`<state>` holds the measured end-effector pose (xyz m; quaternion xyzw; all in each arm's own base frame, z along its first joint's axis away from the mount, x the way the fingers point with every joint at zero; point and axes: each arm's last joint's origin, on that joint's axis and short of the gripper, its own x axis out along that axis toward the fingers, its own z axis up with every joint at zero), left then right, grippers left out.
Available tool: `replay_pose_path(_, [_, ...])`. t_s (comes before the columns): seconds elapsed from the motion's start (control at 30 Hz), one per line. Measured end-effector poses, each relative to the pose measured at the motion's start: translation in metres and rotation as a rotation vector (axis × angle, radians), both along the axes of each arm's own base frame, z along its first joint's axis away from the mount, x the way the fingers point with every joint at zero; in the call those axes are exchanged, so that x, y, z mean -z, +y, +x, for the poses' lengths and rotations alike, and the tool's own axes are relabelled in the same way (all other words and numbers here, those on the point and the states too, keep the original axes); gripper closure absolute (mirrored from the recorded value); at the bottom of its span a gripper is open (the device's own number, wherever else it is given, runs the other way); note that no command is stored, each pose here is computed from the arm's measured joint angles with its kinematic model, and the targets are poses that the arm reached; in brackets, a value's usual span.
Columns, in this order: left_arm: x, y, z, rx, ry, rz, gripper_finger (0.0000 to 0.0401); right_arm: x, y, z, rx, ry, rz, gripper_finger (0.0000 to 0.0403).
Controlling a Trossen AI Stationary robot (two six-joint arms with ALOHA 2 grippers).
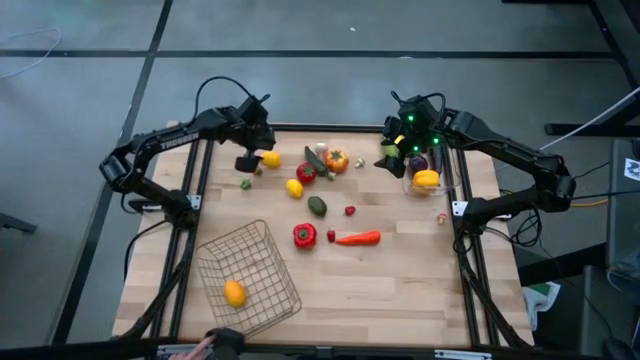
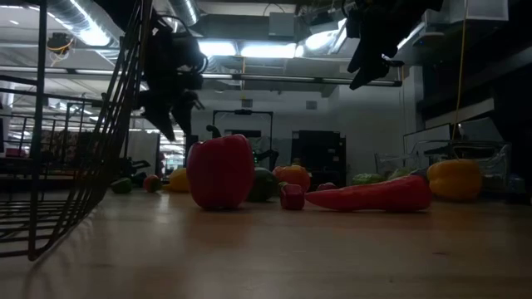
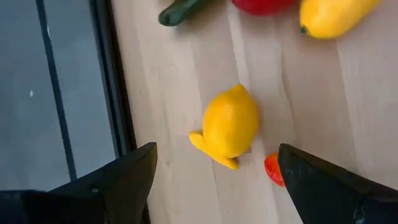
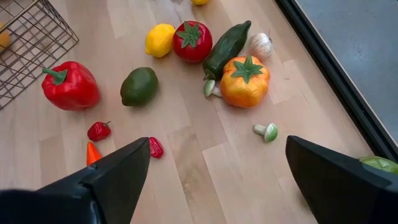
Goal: Sort produce into baskets
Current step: Put the bottom yellow lemon into the wire basket
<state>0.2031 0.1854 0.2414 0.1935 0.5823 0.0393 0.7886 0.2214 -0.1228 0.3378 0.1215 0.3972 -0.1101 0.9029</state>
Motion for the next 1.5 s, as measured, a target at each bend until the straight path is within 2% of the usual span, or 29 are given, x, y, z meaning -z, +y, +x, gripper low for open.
replay_pose_path(0.1, [0.005,0.001,0.001,0.042,-0.008,0.036,0.0070,0.000,0.000,0.000,0.000,0.000,0.000,0.0031])
replay_pose_path(0.23, [0.007,0.007,0.007,0.029,-0.051,0.067,0.0070,0.000,0.000,0.000,0.000,0.000,0.000,0.0031])
replay_pose_path(0.57, [0.047,0.019,0.020,0.018,0.043,-0.024,0.0070,0.000,0.000,0.000,0.000,0.000,0.000,0.0031])
replay_pose_path(0.63, [0.051,0.021,0.023,0.010,0.059,0.004,0.0070,0.000,0.000,0.000,0.005,0.003,-0.006,0.0031])
replay_pose_path(1.07, [0.052,0.024,0.024,0.036,0.104,0.028,0.0070,0.001,-0.003,-0.001,0.082,0.050,-0.084,0.0031])
replay_pose_path(1.5, [0.052,0.023,0.024,0.076,0.120,0.040,0.0070,0.001,-0.004,-0.001,0.087,0.053,-0.090,0.0031])
